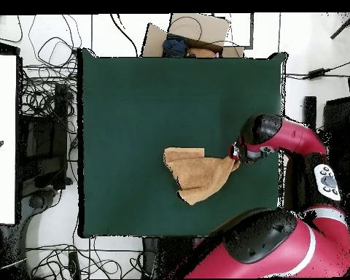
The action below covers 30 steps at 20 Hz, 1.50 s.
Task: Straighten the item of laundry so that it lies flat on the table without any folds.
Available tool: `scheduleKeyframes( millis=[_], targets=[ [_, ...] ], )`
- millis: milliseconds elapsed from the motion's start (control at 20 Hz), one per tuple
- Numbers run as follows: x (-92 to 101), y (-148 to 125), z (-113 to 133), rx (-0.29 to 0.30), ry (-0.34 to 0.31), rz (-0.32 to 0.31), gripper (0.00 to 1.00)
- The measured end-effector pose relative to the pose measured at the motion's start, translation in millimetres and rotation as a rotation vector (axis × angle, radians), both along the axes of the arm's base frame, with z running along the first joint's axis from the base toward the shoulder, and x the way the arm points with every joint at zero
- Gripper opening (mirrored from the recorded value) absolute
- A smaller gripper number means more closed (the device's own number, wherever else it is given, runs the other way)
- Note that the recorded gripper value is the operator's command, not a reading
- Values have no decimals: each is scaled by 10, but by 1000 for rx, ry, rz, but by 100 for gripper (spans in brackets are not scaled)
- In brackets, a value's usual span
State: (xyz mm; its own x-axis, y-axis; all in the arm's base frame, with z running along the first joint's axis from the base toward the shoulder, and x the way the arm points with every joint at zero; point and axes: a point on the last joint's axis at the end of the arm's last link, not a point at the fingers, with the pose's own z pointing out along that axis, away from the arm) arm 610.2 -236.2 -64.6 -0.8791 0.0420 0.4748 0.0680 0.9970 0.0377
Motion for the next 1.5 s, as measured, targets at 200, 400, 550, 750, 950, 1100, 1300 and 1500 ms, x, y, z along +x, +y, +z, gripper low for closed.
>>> scheduleKeyframes(
  millis=[200,400,550,750,950,1100,1300,1500],
  targets=[
    [190,-116,63,-32,-40,0,0],
    [382,-194,143,-66,-78,10,0],
    [541,-225,216,-100,-107,29,0],
    [728,-193,317,-127,-131,50,0],
    [873,-80,462,-140,-134,69,0],
    [954,29,599,-147,-131,87,0],
    [1048,194,925,-165,-128,115,0],
    [1105,355,1364,-193,-133,144,0]
  ],
)
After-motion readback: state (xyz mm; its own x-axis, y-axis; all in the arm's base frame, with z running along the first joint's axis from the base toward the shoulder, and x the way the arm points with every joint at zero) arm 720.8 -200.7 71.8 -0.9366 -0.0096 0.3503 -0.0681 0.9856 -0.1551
